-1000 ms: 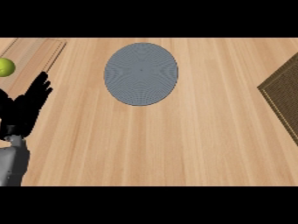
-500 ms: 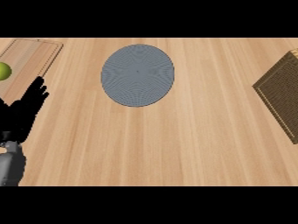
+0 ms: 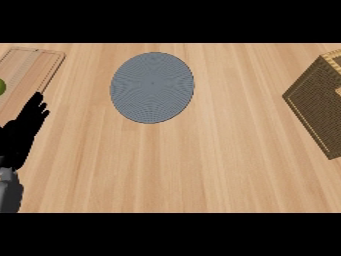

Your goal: Pick the cupcake from the placemat and place it in the basket

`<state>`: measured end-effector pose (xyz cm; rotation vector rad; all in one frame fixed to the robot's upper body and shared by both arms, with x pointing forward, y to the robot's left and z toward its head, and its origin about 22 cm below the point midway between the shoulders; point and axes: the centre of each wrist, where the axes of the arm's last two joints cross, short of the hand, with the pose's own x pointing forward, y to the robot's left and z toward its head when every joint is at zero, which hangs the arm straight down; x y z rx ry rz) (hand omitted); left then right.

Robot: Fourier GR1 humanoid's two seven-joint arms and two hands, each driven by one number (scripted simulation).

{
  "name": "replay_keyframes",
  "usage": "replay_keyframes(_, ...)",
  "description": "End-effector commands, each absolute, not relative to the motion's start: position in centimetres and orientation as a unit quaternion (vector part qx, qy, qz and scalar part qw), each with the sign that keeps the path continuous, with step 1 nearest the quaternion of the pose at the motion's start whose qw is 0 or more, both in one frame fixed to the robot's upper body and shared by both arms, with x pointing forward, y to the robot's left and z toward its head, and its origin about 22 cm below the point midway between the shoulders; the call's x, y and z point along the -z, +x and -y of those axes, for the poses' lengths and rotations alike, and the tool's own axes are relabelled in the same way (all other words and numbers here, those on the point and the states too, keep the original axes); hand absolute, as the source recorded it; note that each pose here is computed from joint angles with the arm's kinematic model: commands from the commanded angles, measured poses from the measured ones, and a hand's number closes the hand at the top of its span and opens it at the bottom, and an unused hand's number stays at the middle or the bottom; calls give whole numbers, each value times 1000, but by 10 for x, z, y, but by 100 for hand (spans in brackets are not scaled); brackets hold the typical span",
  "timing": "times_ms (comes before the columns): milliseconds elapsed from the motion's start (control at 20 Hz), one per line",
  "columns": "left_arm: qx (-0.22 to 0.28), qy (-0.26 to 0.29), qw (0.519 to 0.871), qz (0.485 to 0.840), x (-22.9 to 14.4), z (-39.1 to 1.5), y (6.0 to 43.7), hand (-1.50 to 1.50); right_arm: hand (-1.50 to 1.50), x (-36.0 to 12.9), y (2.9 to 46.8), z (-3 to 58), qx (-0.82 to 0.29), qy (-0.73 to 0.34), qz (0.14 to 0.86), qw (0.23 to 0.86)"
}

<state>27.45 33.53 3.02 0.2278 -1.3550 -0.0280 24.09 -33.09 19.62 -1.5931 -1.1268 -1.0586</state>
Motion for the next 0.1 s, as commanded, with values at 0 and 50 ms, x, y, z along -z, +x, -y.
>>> replay_keyframes(0, 10, 120, 769, 628, -34, -347, 278, 0, -150, -195, 177, 312, 403, -624, 452, 494)
replay_keyframes(50, 16, 112, 769, 629, -32, -330, 277, 0, -150, -187, 158, 315, 396, -630, 451, 494)
